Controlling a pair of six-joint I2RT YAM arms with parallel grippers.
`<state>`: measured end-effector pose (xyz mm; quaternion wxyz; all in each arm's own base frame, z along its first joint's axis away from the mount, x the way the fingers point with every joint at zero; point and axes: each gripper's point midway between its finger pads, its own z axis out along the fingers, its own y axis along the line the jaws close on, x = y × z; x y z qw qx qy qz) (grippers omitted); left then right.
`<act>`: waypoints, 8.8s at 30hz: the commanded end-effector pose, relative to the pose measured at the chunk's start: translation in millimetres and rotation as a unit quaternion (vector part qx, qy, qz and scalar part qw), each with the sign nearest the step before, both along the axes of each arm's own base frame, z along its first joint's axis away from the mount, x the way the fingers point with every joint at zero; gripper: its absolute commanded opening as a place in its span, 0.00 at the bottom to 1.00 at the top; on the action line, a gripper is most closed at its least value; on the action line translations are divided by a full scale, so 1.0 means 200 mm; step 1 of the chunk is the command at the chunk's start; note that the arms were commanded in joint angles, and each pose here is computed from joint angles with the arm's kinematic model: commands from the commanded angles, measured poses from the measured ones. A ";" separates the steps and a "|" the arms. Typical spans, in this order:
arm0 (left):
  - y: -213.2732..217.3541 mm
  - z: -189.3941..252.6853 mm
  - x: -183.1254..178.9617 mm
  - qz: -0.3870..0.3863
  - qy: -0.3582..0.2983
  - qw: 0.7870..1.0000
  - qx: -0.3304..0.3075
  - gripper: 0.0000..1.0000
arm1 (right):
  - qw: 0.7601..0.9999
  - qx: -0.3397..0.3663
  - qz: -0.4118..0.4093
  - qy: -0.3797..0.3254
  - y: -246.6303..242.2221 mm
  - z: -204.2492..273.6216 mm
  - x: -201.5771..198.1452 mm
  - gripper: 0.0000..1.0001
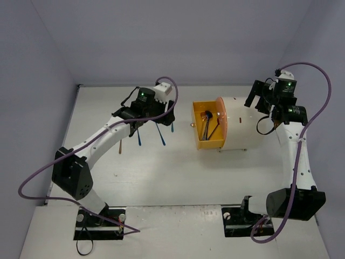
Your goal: Sort the eating utensils into containers
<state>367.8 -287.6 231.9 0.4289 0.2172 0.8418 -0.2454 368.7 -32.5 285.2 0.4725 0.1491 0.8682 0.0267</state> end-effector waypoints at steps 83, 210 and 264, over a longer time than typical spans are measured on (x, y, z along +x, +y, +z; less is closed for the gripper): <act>-0.68 -0.16 0.13 -0.263 -0.047 0.952 -0.148 0.66 | 0.995 0.068 0.033 -0.069 0.10 -0.05 0.03 1.00; -1.02 -0.37 0.12 -0.113 0.271 0.827 -0.479 0.10 | 0.997 -0.014 0.029 -0.071 0.13 0.00 -0.11 1.00; -0.43 -0.53 0.19 -0.011 0.253 0.861 -0.441 0.03 | 0.997 -0.030 0.011 -0.069 0.09 -0.01 -0.11 1.00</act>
